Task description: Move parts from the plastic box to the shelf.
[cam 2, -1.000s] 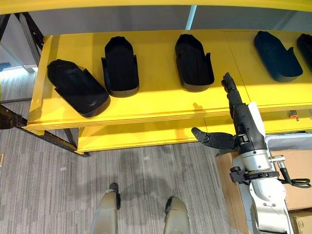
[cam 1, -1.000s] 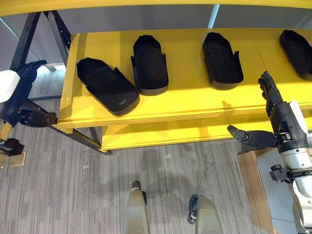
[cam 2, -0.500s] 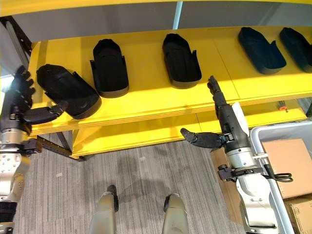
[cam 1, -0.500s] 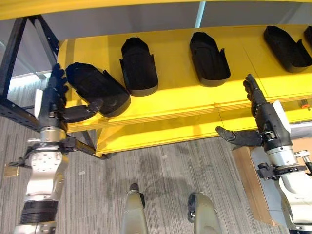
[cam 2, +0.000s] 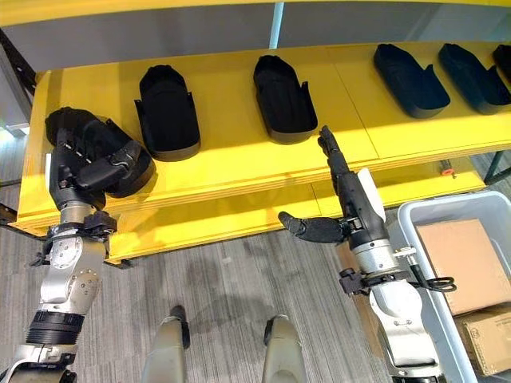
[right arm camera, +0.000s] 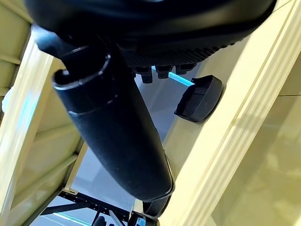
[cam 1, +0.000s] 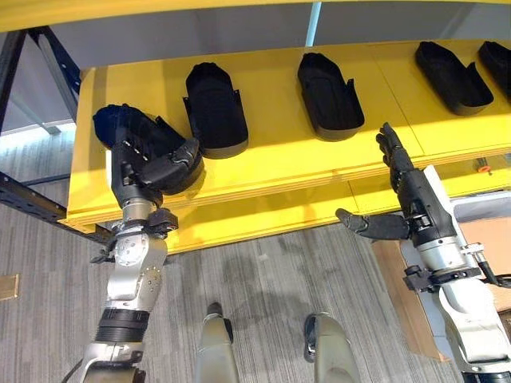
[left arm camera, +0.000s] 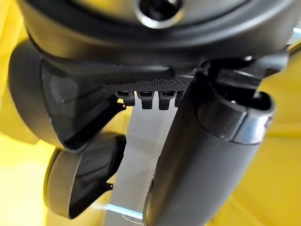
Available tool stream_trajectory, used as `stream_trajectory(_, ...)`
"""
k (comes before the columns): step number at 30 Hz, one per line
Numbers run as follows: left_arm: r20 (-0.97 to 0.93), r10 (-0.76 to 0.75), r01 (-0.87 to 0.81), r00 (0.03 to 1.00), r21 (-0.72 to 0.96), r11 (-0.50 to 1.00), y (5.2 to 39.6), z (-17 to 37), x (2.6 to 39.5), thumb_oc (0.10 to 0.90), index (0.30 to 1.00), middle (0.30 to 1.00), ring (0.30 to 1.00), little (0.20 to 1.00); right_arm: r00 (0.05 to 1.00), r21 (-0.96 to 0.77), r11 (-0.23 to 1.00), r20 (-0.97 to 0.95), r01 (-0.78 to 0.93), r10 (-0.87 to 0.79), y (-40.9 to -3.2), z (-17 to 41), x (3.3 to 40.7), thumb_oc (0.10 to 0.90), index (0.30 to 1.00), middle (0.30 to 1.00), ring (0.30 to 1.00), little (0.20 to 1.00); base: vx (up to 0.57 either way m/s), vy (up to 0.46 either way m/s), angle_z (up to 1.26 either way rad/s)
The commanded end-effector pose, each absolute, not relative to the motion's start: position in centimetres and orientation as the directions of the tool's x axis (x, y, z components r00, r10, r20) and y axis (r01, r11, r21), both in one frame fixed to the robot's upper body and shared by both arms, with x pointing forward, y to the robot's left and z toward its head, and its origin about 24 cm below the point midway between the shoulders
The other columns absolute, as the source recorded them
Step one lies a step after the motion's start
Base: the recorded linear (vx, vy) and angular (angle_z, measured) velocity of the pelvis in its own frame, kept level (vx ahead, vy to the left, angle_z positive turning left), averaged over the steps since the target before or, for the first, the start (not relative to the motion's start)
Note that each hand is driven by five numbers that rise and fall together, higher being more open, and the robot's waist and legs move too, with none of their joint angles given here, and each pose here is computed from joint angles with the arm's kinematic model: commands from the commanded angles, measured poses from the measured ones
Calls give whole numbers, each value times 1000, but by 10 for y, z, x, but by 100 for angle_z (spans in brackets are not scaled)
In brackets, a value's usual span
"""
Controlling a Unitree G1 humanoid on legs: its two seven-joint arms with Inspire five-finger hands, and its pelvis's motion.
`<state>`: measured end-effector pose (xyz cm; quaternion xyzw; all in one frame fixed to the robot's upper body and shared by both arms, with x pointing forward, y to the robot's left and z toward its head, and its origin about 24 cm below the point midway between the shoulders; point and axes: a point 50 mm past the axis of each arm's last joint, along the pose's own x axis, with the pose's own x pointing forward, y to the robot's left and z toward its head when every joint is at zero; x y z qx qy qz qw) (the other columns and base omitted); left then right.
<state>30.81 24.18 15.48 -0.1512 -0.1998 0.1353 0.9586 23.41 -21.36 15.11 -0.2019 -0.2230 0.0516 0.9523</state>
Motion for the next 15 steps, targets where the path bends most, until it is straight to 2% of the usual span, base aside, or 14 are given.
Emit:
stream_trajectory(1,601,339,-93,724,-403,911,240,224,311,900,1000,1000,1000,1000,727,-395,914,654,92,209,-208,201,230,900,1000,1000,1000,1000,0,0,0)
stream_trajectory(15,593,508,-147,625,-550,822,249,251,321,900,1000,1000,1000,1000,691,-399,912,686,98,227,-205,210,229,900,1000,1000,1000,1000,4,3,-2)
